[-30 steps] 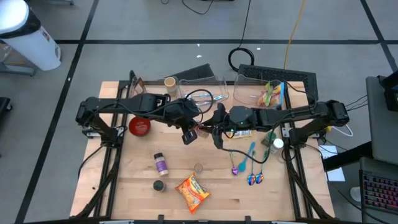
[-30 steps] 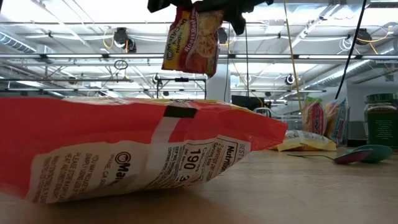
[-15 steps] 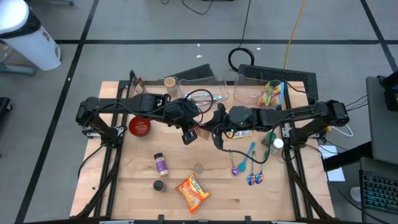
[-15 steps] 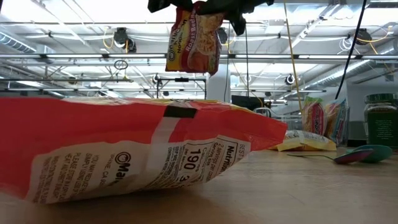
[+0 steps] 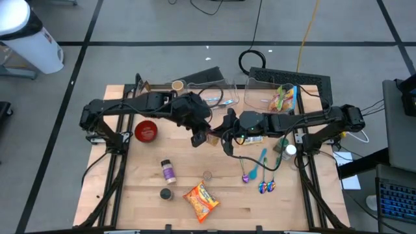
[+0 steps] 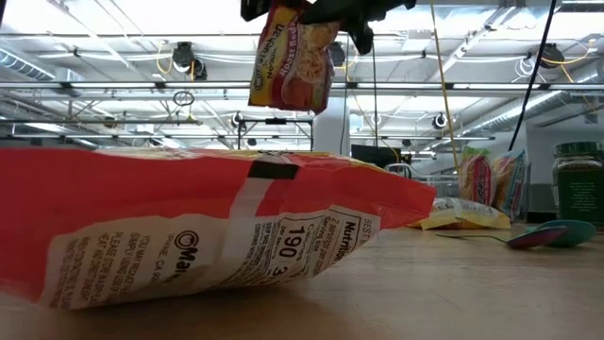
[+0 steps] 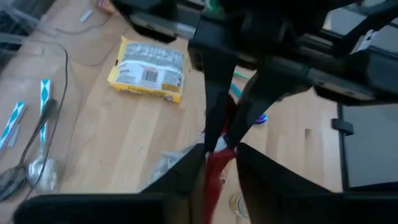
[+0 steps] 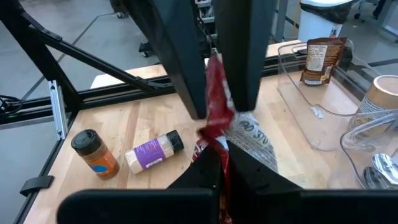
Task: Pick & Place Food Item
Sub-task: Put the red noodle pack into the right transparent bin
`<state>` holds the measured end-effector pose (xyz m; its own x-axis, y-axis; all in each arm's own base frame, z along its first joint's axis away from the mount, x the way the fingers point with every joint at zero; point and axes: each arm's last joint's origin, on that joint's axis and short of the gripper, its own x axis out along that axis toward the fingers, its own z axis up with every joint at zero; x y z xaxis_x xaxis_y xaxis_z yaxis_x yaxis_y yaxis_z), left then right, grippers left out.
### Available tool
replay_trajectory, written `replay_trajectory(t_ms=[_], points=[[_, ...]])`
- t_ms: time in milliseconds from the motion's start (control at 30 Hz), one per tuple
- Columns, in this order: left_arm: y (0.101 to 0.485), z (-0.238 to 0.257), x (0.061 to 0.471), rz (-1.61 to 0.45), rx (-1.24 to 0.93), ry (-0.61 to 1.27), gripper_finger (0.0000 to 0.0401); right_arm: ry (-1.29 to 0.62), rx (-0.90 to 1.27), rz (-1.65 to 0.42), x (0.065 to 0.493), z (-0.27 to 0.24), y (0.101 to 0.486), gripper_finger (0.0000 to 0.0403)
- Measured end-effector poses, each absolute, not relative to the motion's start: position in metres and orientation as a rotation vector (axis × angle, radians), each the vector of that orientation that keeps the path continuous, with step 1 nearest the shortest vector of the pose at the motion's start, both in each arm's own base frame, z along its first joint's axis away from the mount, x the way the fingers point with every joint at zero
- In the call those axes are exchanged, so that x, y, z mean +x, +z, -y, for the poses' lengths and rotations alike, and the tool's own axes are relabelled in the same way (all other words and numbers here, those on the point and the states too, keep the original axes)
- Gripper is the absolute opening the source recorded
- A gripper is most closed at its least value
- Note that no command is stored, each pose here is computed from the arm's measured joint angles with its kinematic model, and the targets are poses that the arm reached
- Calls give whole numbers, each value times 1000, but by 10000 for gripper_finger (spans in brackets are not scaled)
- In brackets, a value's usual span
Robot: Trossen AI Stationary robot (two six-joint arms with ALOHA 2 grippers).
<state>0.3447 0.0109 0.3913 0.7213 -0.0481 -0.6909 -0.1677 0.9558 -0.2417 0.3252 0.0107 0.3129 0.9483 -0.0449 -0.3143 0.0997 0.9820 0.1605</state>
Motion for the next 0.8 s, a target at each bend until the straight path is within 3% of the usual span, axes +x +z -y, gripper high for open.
replay_trajectory(t_ms=[200,367,567,800], points=[[410,-26,339,-729,-260,72,167,-125,211,-301,325,-3,314,0],[446,-43,321,-680,-181,128,195,-197,234,-265,321,7,320,0],[487,-59,289,-631,-67,239,196,-345,249,-202,306,24,336,0],[517,-69,244,-573,5,382,181,-663,313,-81,283,44,354,0]])
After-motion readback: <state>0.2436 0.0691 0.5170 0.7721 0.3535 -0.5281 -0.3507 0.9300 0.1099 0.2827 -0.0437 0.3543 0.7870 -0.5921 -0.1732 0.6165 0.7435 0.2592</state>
